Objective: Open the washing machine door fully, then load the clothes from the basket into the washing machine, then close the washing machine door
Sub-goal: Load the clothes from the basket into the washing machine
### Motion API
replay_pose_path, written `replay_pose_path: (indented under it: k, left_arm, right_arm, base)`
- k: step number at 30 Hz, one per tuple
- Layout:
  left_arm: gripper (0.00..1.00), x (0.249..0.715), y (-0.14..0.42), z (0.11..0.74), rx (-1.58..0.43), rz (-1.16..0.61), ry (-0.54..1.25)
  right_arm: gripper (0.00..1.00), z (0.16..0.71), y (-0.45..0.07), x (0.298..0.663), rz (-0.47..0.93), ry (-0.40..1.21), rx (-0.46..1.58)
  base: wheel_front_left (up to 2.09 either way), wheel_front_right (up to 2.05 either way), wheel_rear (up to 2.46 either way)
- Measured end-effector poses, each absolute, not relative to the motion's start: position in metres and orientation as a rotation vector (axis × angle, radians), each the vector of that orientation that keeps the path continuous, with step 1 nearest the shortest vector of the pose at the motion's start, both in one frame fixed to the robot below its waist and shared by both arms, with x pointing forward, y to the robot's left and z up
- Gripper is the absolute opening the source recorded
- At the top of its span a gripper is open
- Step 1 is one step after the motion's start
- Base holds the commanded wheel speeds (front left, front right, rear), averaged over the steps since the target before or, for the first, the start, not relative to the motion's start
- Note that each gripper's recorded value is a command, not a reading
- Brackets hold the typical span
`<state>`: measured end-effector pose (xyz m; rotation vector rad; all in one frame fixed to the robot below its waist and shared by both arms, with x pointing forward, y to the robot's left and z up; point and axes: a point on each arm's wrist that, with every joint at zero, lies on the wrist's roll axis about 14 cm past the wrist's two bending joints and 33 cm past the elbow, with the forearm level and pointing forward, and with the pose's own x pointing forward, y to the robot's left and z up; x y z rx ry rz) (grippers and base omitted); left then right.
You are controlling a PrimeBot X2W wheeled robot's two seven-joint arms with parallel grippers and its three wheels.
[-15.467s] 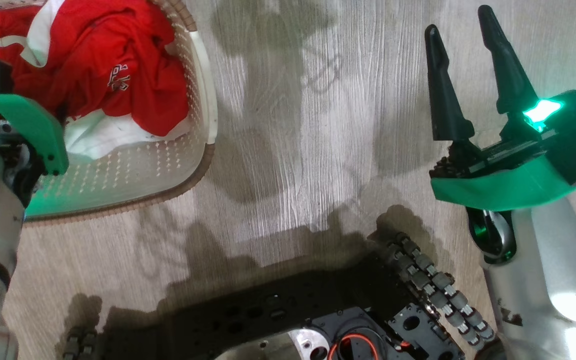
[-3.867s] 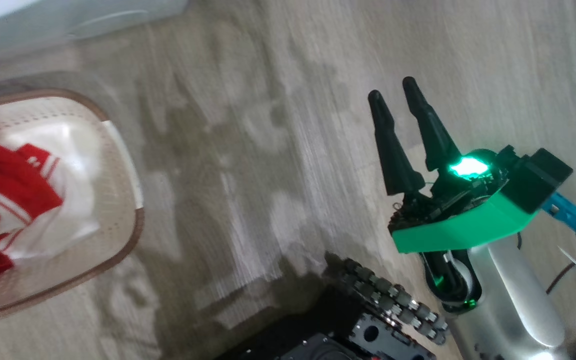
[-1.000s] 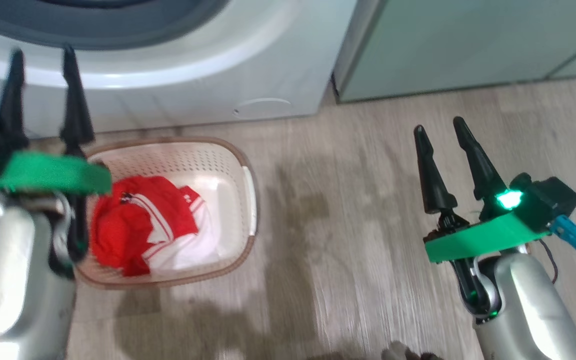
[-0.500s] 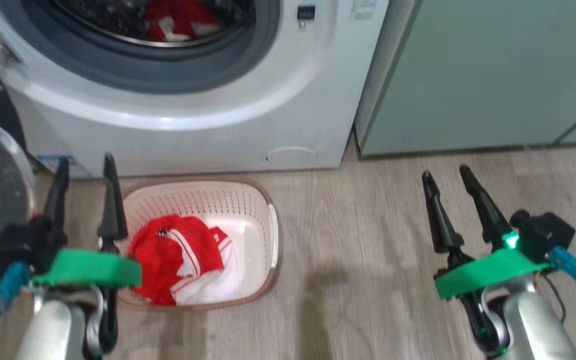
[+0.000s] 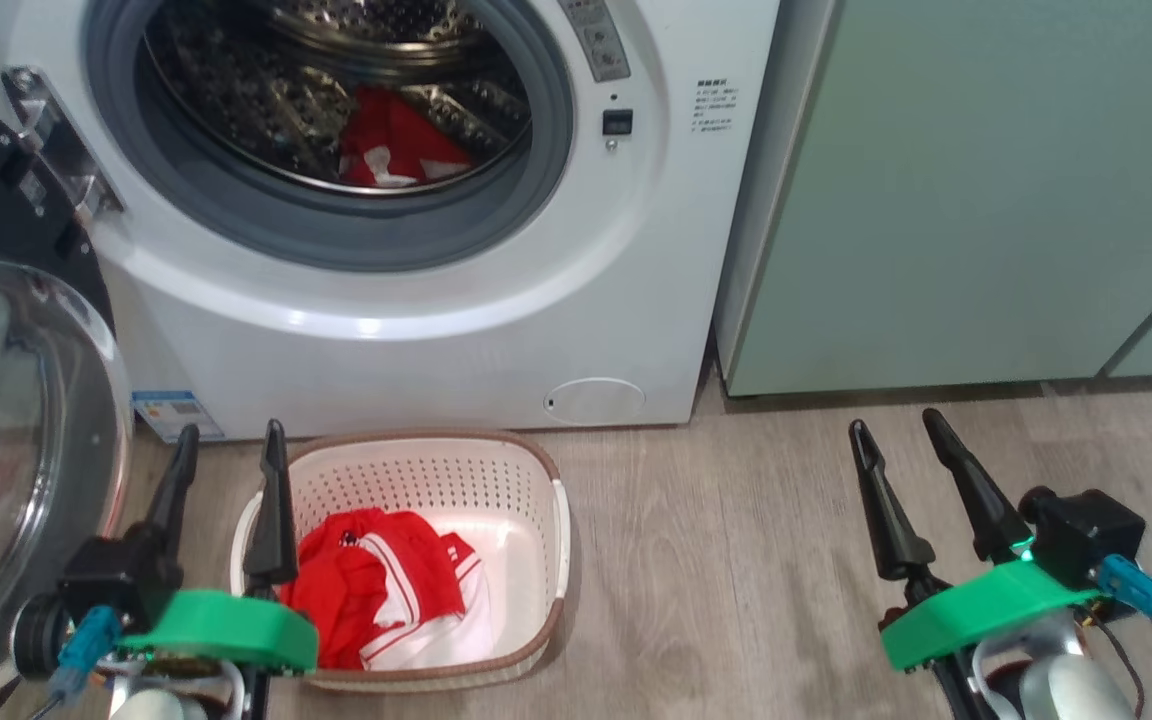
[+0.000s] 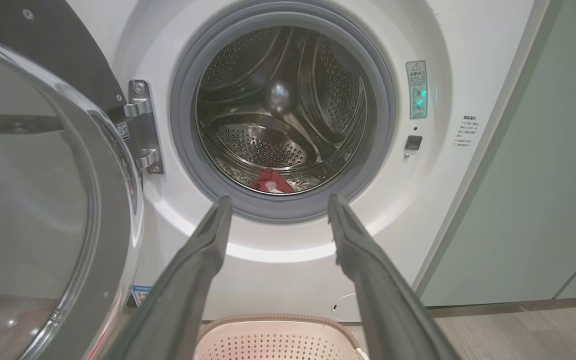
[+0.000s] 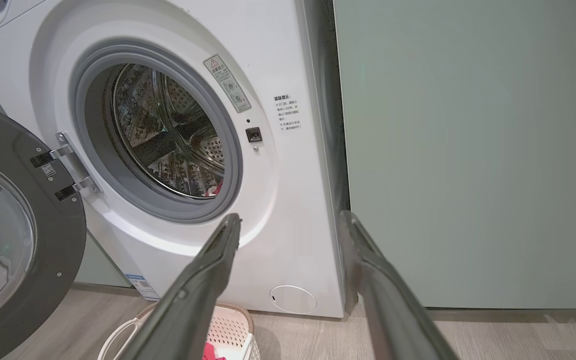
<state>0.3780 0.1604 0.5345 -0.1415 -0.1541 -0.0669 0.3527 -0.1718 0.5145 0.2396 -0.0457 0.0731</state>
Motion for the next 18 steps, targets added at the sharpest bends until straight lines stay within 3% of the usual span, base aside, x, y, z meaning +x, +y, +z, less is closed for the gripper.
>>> replay_pose_path:
  k: [18]
  left_arm:
    - [1.00, 0.376, 0.163, 0.520, -0.126, -0.068, -0.113]
  right_arm:
    - [1.00, 0.516, -0.173, 0.351, 0.070, -0.045, 0.239]
  base:
    - [0.00, 0.00, 0.00]
